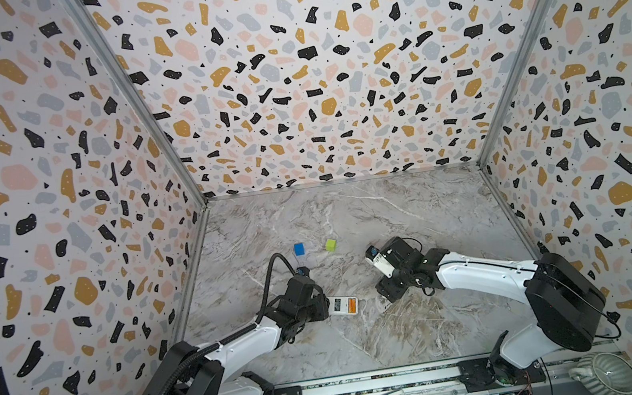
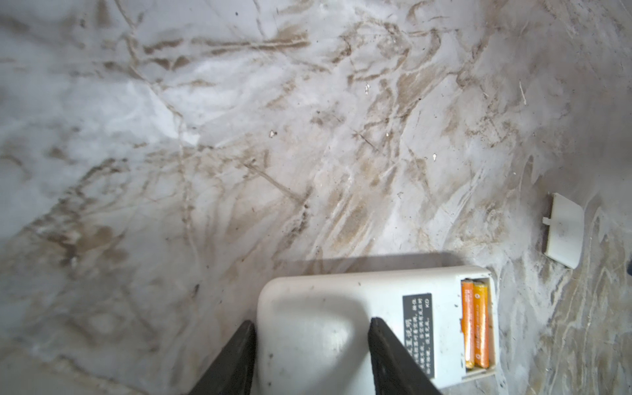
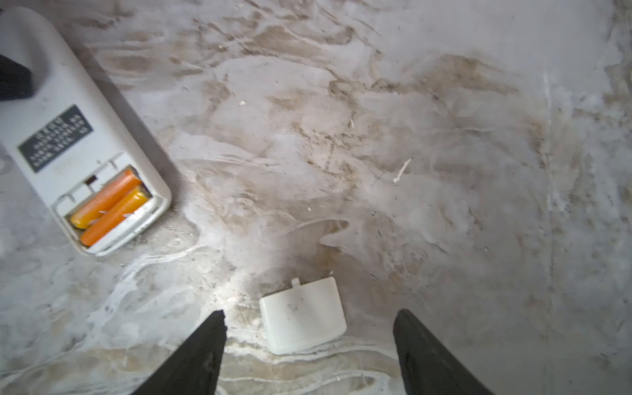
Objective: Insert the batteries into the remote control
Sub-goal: 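Lift the right gripper off the remote and move it over the white cover, then lower the right gripper and grasp the white battery cover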
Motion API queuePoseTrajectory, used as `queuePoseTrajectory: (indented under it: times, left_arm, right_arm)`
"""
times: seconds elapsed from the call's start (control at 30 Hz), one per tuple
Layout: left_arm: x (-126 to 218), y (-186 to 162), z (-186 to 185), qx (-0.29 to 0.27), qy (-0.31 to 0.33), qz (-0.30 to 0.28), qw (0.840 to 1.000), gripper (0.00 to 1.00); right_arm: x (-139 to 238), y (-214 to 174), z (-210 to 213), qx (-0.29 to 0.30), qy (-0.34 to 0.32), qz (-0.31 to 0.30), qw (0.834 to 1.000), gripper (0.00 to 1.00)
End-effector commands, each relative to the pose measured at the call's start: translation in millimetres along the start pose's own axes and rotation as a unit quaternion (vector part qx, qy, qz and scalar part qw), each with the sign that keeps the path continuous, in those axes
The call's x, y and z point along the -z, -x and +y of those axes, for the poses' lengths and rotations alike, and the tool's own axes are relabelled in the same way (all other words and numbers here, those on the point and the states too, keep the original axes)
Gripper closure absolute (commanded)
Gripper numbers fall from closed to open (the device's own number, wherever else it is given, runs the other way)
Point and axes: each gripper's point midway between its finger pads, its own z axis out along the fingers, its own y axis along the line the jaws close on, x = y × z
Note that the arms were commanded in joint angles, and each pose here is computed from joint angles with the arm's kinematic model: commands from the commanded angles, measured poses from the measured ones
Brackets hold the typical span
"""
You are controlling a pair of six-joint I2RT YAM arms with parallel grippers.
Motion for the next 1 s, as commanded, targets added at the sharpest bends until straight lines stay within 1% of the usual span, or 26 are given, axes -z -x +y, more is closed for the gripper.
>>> queuePoseTrajectory:
  times: [0.0, 0.1, 0.23, 0.33, 0.5, 0.7, 0.8, 0.97]
  left_arm:
    - [1.7, 0.5, -8.4, -0.013, -0.025, -0.005, 1.0, 0.45]
    - [2.9, 1.6, -10.7, -0.014, -0.031, -0.009, 0.999, 0.45]
    - [5.0, 2.4, -13.1, -0.013, -0.038, -0.012, 0.999, 0.45]
    - [5.6, 2.8, -13.2, -0.013, -0.039, -0.014, 0.999, 0.44]
    - [5.3, 3.0, -14.0, -0.013, -0.041, -0.014, 0.999, 0.44]
    - [5.5, 3.1, -14.6, -0.014, -0.042, -0.015, 0.999, 0.44]
    - [5.6, 2.6, -14.2, -0.013, -0.042, -0.014, 0.999, 0.44]
    - [5.9, 3.0, -14.0, -0.012, -0.042, -0.015, 0.999, 0.44]
  right_arm:
    - [-4.2, -18.3, -4.3, -0.001, -0.003, 0.037, 0.999, 0.14]
    - [-8.5, -24.5, -2.9, 0.008, 0.002, 0.056, 0.998, 0.09]
    - [-13.0, -34.8, -3.2, 0.029, 0.002, 0.082, 0.996, 0.06]
    - [-15.9, -39.7, -4.6, 0.045, 0.004, 0.096, 0.994, 0.05]
    - [-23.2, -43.4, -2.5, 0.049, 0.017, 0.104, 0.993, 0.06]
    - [-27.0, -44.3, -1.5, 0.052, 0.021, 0.109, 0.992, 0.11]
    - [-27.9, -45.0, 0.9, 0.054, 0.028, 0.11, 0.992, 0.15]
    - [-30.9, -49.4, 3.8, 0.054, 0.036, 0.119, 0.991, 0.26]
